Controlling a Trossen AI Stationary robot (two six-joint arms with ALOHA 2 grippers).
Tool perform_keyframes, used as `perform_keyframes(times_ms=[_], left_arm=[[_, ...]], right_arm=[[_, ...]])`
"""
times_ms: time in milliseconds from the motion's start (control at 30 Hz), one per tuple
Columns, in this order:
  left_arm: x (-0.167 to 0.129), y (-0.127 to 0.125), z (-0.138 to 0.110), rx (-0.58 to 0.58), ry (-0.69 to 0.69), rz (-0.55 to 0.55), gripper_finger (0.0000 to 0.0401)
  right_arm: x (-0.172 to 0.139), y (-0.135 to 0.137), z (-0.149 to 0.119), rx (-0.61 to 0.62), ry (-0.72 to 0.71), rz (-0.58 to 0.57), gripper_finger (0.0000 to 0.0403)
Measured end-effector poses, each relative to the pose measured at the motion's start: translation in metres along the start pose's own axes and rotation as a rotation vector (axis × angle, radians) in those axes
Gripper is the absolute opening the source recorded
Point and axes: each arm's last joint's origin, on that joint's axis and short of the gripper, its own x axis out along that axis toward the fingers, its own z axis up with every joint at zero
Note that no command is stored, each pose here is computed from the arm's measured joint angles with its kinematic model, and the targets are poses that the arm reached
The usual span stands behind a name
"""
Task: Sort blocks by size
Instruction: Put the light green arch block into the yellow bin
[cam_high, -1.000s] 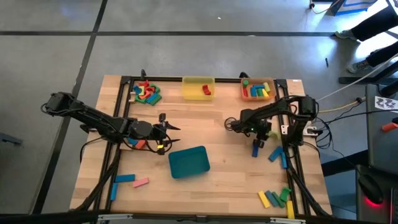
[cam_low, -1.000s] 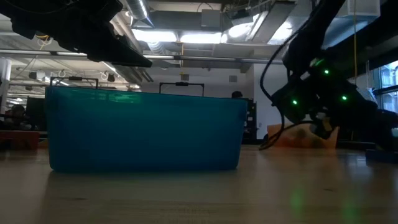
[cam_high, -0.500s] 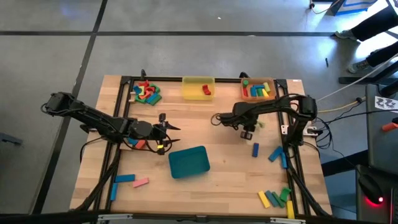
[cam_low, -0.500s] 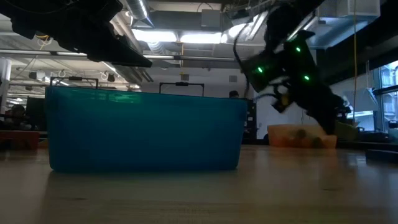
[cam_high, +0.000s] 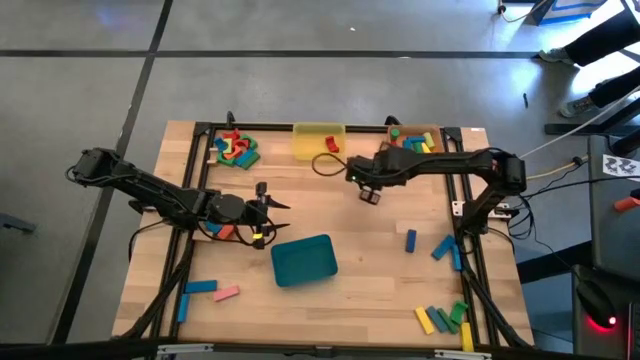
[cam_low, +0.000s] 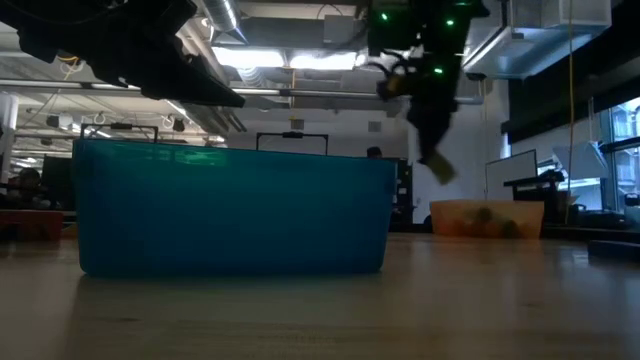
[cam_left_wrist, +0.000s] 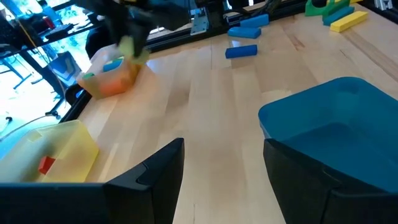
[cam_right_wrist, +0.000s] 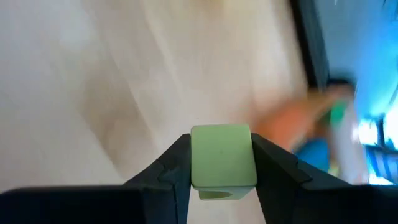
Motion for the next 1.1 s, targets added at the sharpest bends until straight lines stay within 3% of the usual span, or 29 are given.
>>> perform_keyframes(times_ms=[233, 367, 500, 767, 1100], left_arm=[[0.000, 0.000, 0.000, 0.041, -0.003, 0.001, 0.0205], [0.000, 0.000, 0.000, 0.072, -0.004, 0.006, 0.0205], [0.000, 0.002, 0.003, 0.107, -0.025, 0.048, 0.0205], [0.000, 0.002, 0.004, 0.063, -0.030, 0.054, 0.0205], [0.000, 0.002, 0.003, 0.030, -0.025, 0.051, 0.0205]], right_arm=[[0.013, -0.019, 0.042, 0.070, -0.414, 0.018, 0.0134], [0.022, -0.042, 0.061, 0.175, -0.651, 0.032, 0.0134], [0.046, -0.061, 0.075, 0.249, -0.784, 0.071, 0.0134], [0.107, -0.071, 0.079, 0.352, -0.732, 0.126, 0.0141], [0.125, -0.063, 0.077, 0.375, -0.682, 0.171, 0.0178]])
